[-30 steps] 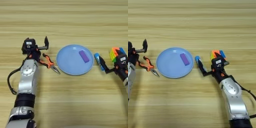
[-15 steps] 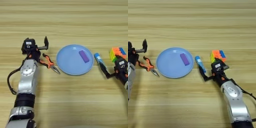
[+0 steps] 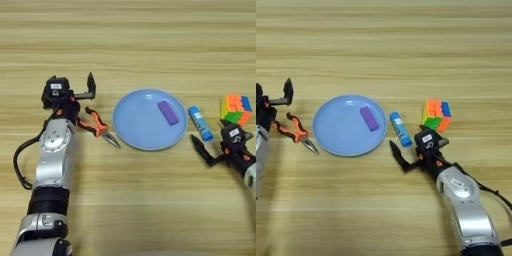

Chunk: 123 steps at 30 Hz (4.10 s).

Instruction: Move the objects on the table

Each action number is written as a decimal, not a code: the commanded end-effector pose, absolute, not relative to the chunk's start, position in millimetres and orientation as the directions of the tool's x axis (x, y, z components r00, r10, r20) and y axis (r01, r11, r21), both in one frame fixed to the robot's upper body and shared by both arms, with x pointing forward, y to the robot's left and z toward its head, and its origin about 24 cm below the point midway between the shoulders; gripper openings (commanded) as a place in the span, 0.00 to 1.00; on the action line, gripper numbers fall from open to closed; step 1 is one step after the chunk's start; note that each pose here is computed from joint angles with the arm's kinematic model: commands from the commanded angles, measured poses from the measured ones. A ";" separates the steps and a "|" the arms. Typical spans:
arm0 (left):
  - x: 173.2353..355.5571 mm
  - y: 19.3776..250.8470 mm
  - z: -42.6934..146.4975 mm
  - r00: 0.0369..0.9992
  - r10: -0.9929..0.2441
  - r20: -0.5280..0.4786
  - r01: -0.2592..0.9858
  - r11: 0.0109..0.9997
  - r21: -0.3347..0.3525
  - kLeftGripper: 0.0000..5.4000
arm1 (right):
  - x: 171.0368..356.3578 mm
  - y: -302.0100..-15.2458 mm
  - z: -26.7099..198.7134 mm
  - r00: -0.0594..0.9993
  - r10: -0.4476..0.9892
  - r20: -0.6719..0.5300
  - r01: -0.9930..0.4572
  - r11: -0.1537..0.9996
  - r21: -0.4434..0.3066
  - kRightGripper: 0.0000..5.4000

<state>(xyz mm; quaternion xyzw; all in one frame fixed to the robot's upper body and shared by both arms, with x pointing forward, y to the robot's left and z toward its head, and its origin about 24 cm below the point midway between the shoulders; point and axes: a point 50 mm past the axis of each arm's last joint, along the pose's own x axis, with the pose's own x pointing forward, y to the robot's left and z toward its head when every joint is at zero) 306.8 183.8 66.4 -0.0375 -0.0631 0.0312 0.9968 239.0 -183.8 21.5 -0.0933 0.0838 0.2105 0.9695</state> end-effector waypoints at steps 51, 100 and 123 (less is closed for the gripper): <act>310.0 189.9 68.2 0.991 0.073 0.115 -0.065 0.995 -0.071 1.00 | 249.8 -179.0 -3.5 0.877 0.387 -0.286 -0.413 0.910 -0.035 0.58; 309.6 189.8 66.4 0.991 0.068 0.113 -0.061 0.996 -0.070 1.00 | 256.5 -139.7 63.1 0.890 0.456 -0.020 -0.454 0.882 -0.123 0.26; 308.1 187.2 66.0 0.992 0.067 0.112 -0.059 0.996 -0.072 1.00 | 278.6 -73.3 48.4 0.773 0.620 -0.132 -0.632 0.771 -0.076 0.26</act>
